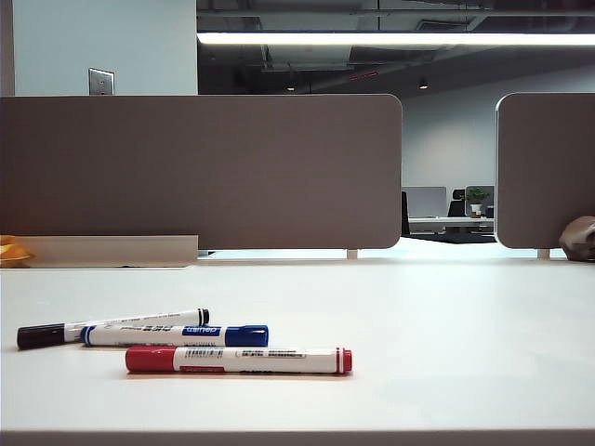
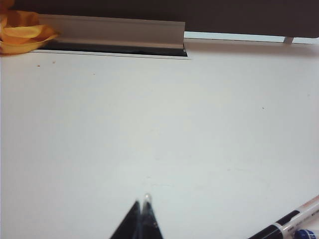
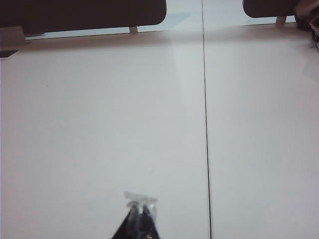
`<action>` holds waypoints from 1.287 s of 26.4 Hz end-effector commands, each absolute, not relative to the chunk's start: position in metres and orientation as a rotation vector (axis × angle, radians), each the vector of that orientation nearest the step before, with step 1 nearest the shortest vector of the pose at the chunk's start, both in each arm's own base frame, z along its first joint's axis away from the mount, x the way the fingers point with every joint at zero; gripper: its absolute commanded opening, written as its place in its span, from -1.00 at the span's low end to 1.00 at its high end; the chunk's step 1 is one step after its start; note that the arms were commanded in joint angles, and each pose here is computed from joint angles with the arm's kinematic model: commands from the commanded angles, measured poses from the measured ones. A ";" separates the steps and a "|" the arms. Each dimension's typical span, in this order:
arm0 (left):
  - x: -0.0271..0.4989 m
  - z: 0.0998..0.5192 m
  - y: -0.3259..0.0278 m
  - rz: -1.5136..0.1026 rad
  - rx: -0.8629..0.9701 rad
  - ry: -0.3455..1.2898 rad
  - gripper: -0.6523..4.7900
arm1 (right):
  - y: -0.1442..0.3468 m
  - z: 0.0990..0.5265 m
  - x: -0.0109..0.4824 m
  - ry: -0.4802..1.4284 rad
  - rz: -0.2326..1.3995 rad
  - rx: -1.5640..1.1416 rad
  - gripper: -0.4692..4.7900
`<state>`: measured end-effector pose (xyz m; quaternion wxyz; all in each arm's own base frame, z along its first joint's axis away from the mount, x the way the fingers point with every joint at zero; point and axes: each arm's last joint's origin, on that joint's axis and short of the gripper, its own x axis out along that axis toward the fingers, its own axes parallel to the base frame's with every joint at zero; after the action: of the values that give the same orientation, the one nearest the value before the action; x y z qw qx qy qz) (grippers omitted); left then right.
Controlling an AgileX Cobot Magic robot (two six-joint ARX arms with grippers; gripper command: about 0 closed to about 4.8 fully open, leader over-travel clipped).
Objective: Pick up the markers one by one and line them up horizontally in a straight line on the table.
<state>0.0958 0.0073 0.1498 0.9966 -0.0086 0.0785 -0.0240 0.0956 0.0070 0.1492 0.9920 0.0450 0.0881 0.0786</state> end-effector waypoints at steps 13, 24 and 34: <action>0.096 0.151 0.007 -0.040 -0.055 0.155 -0.78 | 0.007 0.148 0.096 0.160 0.165 0.008 -0.82; 0.076 0.235 0.003 -0.140 -0.260 -0.166 -0.78 | 0.015 0.164 0.095 0.040 0.457 0.152 -0.83; 0.043 0.284 -0.004 -0.212 -0.139 -0.133 -0.78 | 0.019 0.214 0.081 0.001 0.681 0.649 -0.83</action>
<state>0.0466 -0.0031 0.2812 0.9866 -0.0958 -0.0790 -0.1054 0.0864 0.0179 0.1980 0.8989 0.3221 0.0268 0.2956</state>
